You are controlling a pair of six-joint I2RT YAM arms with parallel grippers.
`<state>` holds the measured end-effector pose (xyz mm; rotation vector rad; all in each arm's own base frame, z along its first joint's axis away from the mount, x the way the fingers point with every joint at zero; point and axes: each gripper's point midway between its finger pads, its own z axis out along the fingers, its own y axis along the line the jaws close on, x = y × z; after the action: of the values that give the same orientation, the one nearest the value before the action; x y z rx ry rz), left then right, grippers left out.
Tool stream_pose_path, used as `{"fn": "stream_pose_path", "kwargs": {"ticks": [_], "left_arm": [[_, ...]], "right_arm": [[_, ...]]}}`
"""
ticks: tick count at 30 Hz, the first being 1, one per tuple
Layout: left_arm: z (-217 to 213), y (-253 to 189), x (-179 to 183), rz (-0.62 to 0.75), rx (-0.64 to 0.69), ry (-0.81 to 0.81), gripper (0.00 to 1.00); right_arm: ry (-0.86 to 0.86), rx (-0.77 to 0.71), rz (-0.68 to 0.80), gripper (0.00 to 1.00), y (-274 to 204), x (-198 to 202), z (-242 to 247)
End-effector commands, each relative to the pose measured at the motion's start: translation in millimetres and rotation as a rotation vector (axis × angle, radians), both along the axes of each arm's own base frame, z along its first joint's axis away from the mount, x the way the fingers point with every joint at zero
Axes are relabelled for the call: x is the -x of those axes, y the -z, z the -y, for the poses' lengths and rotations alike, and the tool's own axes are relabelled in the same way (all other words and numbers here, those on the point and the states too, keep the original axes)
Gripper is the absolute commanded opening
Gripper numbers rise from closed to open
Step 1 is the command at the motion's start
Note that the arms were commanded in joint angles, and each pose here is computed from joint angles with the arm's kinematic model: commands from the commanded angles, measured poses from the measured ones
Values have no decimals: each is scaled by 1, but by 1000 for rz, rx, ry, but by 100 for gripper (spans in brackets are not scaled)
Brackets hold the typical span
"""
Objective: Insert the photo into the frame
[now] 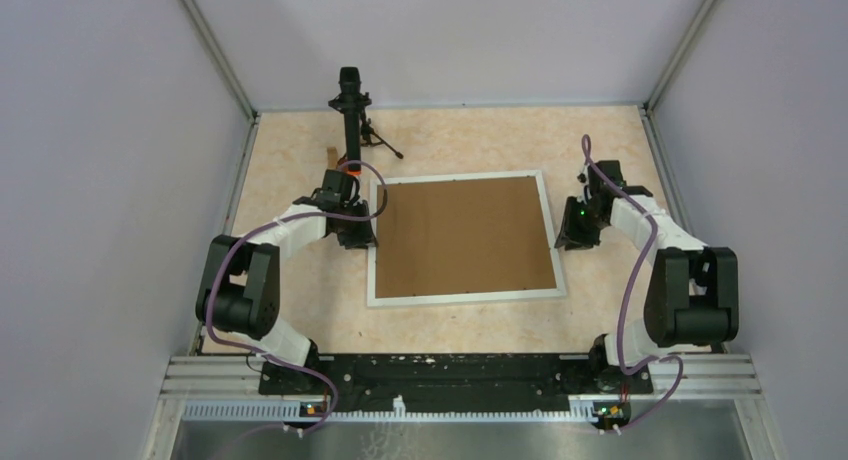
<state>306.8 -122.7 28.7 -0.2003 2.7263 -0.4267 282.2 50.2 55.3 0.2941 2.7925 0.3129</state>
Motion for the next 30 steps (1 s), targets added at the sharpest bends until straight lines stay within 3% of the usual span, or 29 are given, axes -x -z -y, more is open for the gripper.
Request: {"fn": "stream_pose_path", "kwargs": {"ticks": [1,19,30], "left_arm": [[-33,55,40,-162,-174,-19,33],[-33,54,40,-160,-172,-17,28],[-31,55,41,-166,-161,-12,26]], "right_arm": [[-25,-41,28,28,-3,-6,-11],[-42,-31,-64,22,35,3,-15],[-40,159,-206,22,77,36,-33]]}}
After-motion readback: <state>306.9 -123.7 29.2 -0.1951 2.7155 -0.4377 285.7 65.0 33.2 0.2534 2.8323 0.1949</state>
